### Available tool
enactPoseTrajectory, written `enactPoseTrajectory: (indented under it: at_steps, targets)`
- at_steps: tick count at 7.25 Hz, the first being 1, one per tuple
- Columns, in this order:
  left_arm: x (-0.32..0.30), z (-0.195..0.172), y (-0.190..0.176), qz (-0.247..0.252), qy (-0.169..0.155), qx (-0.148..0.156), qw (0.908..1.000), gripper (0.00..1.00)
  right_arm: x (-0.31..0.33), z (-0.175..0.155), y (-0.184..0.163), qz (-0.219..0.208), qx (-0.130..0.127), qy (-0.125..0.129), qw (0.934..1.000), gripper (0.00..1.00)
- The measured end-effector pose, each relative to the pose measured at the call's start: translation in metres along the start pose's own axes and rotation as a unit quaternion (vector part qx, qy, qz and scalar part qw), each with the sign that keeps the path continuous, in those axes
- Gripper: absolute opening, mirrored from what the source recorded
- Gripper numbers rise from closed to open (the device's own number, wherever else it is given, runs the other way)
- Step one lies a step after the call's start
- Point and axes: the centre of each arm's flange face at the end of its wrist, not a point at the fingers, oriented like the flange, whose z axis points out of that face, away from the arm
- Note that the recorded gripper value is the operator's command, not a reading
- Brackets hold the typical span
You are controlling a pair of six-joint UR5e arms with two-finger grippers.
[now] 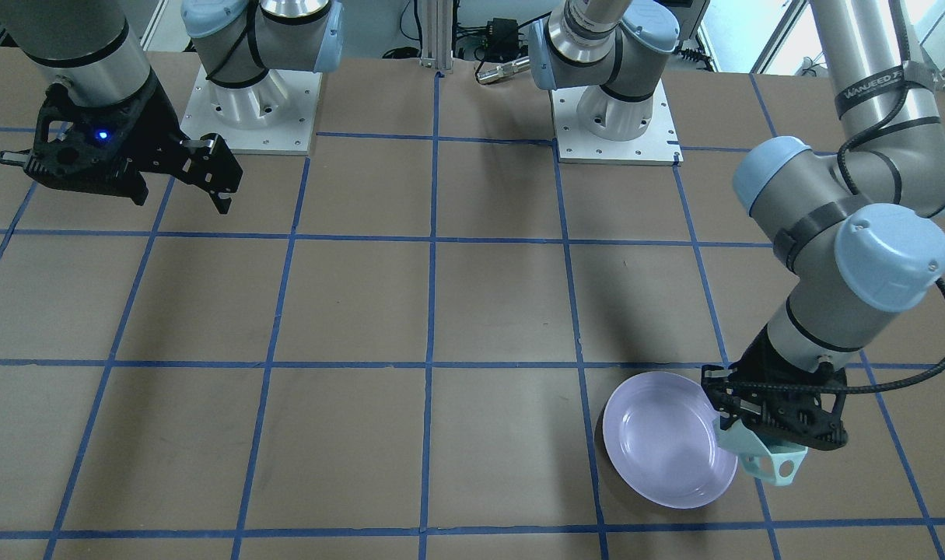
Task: Flip cup and place on plate
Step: 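Carry the upright cup with the left gripper over the white plate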
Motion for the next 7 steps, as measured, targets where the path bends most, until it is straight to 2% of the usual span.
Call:
enactPoseTrajectory:
  at_steps: [2,4,7]
  targets:
    - [0.02,0.023,0.007,0.003,0.001,0.014,0.9999,0.0,0.0,0.0,0.0,0.0,0.0,0.001,1.0,1.0]
    - [0.029,0.038,0.008,-0.004,0.024,0.024,0.9994,0.0,0.0,0.0,0.0,0.0,0.0,0.001,1.0,1.0]
    - [0.033,0.054,0.011,-0.007,0.037,0.018,0.9991,0.0,0.0,0.0,0.0,0.0,0.0,0.001,1.0,1.0]
